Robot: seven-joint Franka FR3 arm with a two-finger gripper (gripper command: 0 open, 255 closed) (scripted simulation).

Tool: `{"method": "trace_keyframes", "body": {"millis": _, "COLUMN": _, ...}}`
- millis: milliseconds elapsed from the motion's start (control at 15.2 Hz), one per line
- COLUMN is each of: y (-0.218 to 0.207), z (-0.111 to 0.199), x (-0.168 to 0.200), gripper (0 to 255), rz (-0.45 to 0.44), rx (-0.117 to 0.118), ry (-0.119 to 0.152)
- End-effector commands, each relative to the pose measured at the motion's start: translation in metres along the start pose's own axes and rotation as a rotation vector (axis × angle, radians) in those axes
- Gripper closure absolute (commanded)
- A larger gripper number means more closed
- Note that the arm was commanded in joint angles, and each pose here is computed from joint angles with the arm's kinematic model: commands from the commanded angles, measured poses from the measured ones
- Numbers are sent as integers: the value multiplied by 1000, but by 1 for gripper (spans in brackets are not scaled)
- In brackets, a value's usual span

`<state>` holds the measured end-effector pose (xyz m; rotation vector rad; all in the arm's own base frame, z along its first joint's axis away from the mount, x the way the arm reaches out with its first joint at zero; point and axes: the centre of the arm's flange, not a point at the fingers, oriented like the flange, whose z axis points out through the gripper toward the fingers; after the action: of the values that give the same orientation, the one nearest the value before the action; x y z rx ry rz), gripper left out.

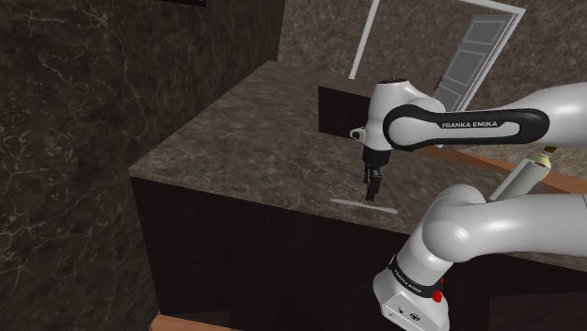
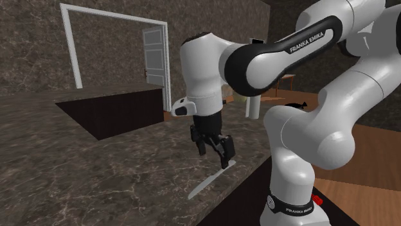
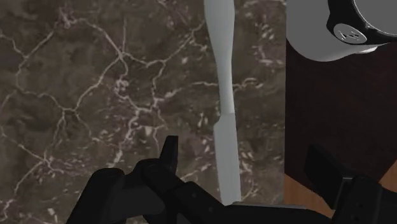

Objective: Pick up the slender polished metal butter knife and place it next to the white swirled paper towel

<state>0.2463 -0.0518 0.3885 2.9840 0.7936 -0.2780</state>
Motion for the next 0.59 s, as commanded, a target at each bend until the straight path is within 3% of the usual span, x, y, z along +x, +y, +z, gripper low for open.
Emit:
{"method": "trace_keyframes", "body": {"millis": 0, "y": 5, "z": 18, "x": -4, "gripper": 0, "rz": -41, "rx": -4, "ry": -16}}
{"method": "trace_keyframes", "body": {"millis": 528, "y": 5, "z": 58, "x": -4, "gripper": 0, "rz": -41, "rx": -4, "ry": -16}}
